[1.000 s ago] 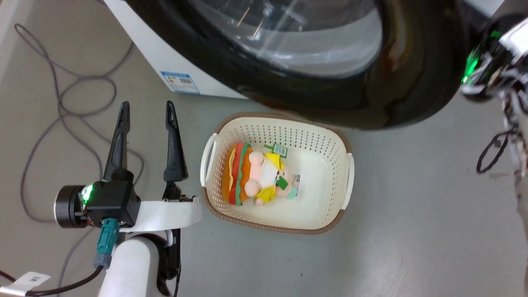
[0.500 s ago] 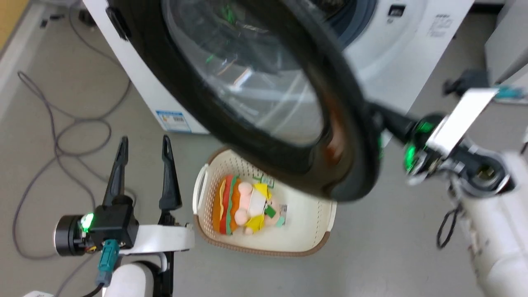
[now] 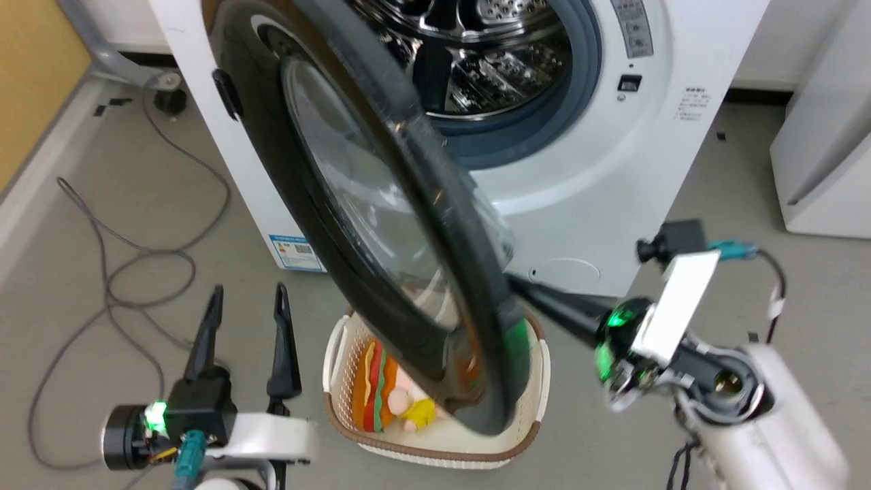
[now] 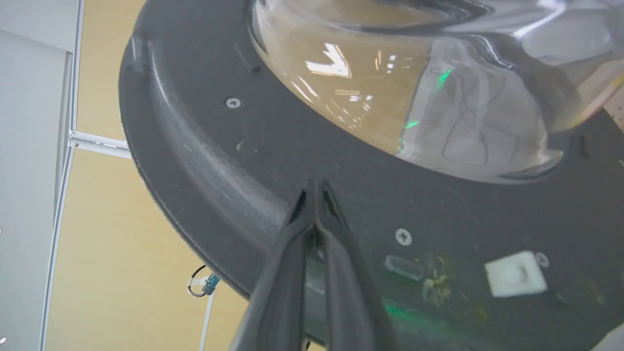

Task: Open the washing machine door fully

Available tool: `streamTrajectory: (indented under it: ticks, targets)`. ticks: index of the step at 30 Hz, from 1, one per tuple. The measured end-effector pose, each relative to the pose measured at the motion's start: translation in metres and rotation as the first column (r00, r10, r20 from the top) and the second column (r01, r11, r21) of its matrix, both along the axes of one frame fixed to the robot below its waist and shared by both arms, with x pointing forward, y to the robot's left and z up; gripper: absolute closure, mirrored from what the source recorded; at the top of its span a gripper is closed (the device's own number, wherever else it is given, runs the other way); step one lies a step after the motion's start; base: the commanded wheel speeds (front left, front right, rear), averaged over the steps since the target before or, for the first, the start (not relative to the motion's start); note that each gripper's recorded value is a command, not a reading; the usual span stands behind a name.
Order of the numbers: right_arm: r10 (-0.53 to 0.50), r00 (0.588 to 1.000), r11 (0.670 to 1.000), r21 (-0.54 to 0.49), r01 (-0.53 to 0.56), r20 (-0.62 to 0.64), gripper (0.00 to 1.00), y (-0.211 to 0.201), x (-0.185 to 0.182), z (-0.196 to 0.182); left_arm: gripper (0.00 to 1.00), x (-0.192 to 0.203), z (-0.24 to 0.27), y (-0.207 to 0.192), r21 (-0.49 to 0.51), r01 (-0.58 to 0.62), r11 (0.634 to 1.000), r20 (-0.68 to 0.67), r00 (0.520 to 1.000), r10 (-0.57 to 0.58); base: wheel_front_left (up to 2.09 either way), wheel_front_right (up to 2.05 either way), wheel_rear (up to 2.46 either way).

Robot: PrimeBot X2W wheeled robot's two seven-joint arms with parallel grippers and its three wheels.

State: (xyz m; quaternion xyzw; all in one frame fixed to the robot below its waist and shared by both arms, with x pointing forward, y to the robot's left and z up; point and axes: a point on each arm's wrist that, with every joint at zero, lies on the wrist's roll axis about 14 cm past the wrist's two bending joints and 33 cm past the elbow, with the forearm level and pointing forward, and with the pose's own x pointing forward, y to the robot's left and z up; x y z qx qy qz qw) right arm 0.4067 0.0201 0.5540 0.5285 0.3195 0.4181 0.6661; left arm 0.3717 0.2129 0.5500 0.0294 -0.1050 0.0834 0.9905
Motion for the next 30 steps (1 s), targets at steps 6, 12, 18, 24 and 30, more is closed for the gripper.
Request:
streamTrajectory:
  ticks: [6, 12, 18, 24, 30]
  targets:
    - [0.072, 0.997, 0.997, 0.039, -0.071, -0.028, 1.00, 0.024, -0.040, -0.003, 0.00, -0.018, -0.011, 0.006, 0.005, -0.012, 1.000, -0.036, 0.999, 0.012, 0.00, 0.00, 0.00]
    - [0.099, 0.994, 0.994, 0.060, -0.096, -0.045, 1.00, 0.035, -0.062, -0.005, 0.00, -0.028, -0.015, 0.009, 0.013, -0.011, 1.000, -0.049, 0.999, 0.012, 0.00, 0.00, 0.00]
    - [0.047, 0.998, 0.996, 0.083, -0.044, -0.031, 1.00, 0.032, -0.070, 0.001, 0.00, -0.036, -0.019, 0.008, 0.013, -0.003, 1.000, -0.058, 0.998, 0.004, 0.00, 0.00, 0.00]
    - [-0.244, 0.968, 0.966, 0.105, 0.237, 0.057, 1.00, -0.010, -0.038, 0.021, 0.00, -0.038, -0.017, 0.005, 0.012, 0.007, 1.000, -0.053, 0.999, -0.006, 0.00, 0.00, 0.00]
    - [-0.505, 0.828, 0.863, 0.119, 0.491, 0.242, 1.00, -0.060, -0.018, 0.051, 0.00, -0.038, -0.015, 0.003, 0.012, 0.016, 1.000, -0.044, 0.999, -0.015, 0.00, 0.00, 0.00]
